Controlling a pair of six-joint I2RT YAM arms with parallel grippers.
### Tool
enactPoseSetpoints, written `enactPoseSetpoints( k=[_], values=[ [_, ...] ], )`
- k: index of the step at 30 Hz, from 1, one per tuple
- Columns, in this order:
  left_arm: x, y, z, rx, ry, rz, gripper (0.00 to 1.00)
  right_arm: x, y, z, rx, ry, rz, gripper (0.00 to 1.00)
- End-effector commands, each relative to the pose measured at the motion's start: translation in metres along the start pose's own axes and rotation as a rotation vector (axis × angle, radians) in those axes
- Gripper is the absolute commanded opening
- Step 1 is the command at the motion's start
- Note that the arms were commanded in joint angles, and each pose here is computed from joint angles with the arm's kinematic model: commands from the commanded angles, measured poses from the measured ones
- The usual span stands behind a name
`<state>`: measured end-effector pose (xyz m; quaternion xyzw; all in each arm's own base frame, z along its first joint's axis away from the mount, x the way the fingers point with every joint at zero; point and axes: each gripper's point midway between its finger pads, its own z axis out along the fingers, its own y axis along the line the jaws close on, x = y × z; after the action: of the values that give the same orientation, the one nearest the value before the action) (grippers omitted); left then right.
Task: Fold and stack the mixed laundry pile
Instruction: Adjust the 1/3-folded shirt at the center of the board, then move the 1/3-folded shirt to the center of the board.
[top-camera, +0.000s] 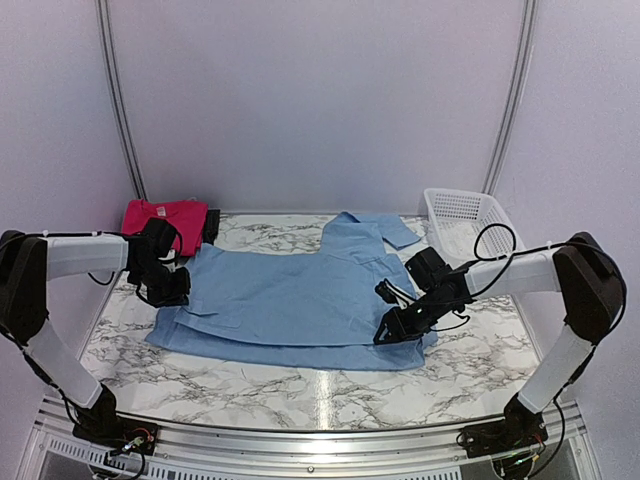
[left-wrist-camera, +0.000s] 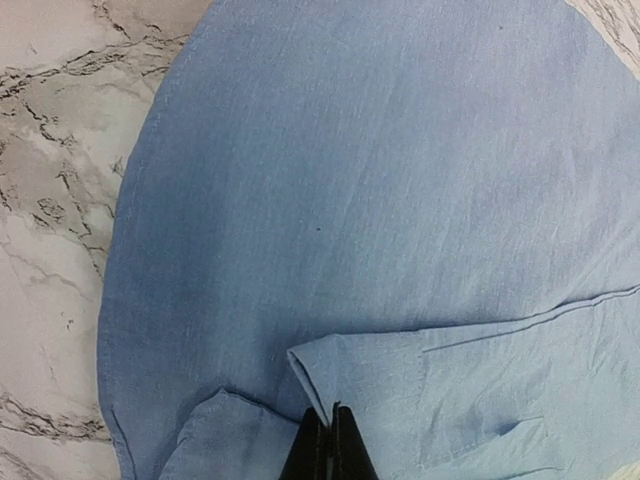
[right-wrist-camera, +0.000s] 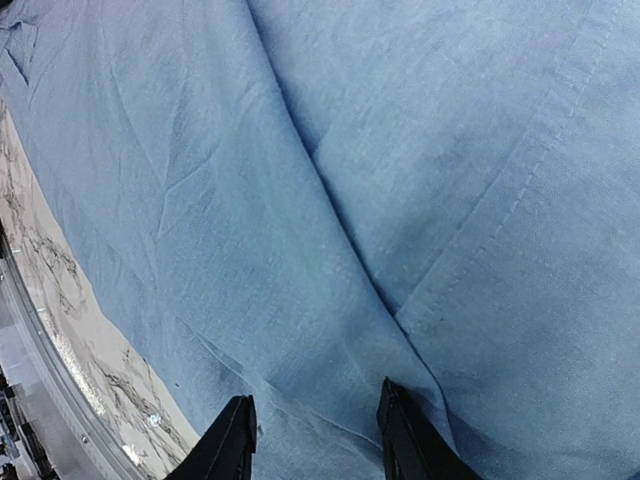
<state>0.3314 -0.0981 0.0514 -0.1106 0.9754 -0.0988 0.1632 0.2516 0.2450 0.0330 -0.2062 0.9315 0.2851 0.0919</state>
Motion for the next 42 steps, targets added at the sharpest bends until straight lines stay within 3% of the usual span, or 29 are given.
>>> enactPoseSetpoints(
  k=[1, 11, 16, 22, 31, 42],
  values=[
    [-0.011, 0.011, -0.012, -0.082, -0.039, 0.061, 0.00, 0.011, -0.010, -0.006, 0.056, 0.032, 0.013, 0.43],
    [-0.010, 0.023, 0.003, -0.151, -0.008, 0.151, 0.00, -0.006, 0.009, -0.023, 0.014, -0.012, -0.002, 0.43],
    [-0.003, 0.025, 0.001, -0.147, 0.001, 0.149, 0.37, -0.033, 0.034, -0.046, -0.050, -0.095, -0.054, 0.43],
    [-0.027, 0.005, -0.035, -0.074, -0.115, 0.170, 0.53, -0.065, 0.044, -0.049, -0.069, -0.152, -0.057, 0.42],
    [-0.007, 0.005, 0.019, -0.065, 0.044, 0.092, 0.54, -0.065, 0.013, 0.011, -0.038, -0.048, -0.003, 0.40],
    [0.099, 0.043, 0.018, -0.094, 0.188, -0.146, 0.54, 0.013, -0.004, 0.028, -0.039, 0.102, 0.083, 0.40]
  ],
)
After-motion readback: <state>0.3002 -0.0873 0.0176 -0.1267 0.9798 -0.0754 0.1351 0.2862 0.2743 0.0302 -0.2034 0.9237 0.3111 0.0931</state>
